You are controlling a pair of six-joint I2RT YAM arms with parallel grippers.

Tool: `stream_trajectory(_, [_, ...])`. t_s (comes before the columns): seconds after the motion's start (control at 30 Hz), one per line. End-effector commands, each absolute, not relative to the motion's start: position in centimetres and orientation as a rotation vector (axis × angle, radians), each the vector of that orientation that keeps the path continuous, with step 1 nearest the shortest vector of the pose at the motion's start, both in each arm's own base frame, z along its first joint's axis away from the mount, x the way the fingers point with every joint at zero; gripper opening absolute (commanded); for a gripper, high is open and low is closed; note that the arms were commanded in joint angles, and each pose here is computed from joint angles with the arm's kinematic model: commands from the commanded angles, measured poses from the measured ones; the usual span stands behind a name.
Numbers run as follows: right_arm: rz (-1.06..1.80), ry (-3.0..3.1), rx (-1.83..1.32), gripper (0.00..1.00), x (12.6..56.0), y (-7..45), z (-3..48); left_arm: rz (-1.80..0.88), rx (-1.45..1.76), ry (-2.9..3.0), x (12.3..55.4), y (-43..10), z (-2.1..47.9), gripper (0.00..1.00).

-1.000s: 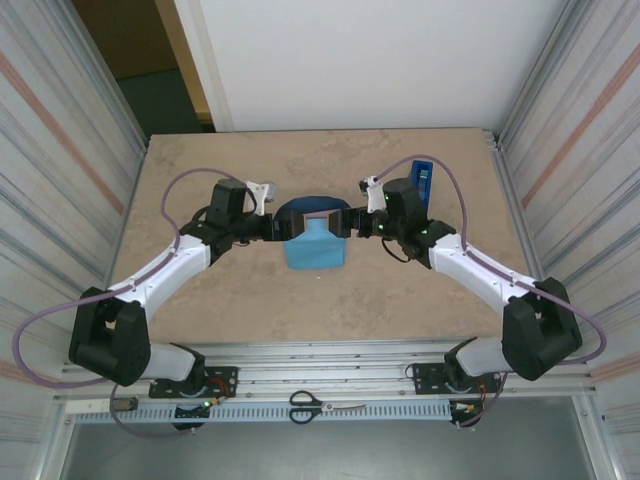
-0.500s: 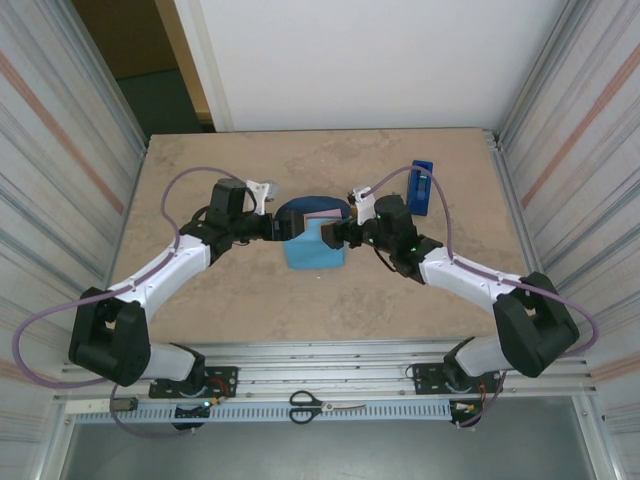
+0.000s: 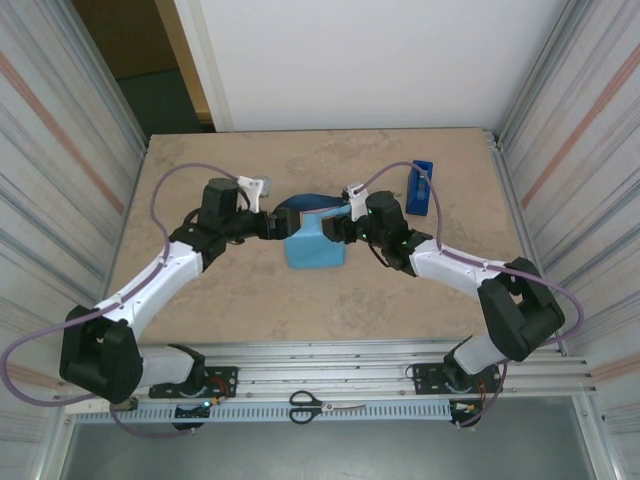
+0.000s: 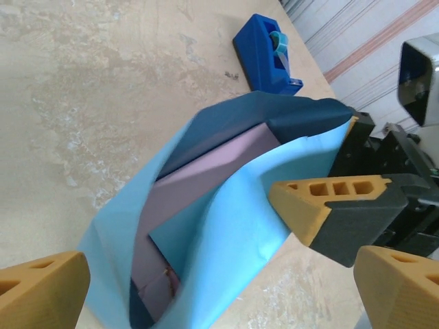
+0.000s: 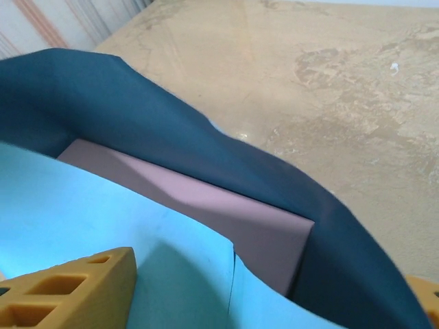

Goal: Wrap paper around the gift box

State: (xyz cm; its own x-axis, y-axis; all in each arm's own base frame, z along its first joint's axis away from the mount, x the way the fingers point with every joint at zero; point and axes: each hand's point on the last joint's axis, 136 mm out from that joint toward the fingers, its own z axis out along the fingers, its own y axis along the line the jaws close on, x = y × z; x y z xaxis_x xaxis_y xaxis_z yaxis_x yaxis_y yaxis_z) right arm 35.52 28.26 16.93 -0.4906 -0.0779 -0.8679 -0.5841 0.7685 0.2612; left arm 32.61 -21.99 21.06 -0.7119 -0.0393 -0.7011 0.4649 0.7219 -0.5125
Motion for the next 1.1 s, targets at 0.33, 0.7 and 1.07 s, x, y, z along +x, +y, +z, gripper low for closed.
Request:
stream_trajectory(0.33, [0.613,2.156,-0.438,0.53,34.6,27.7,13.8,-0.674,0.241,2.309,34.0,-22.5,18.2,0.99])
stream_trajectory(0.7, [0.611,2.160,-0.428,0.58,34.3,27.9,14.9,-0.545,0.180,2.381,35.2,-23.2,16.1,0.91])
stream_trajectory(1.07, [0.509,2.054,-0.401,0.62,34.7,26.0,18.8,-0.358,0.146,2.406,34.6,-21.3,14.2,0.75])
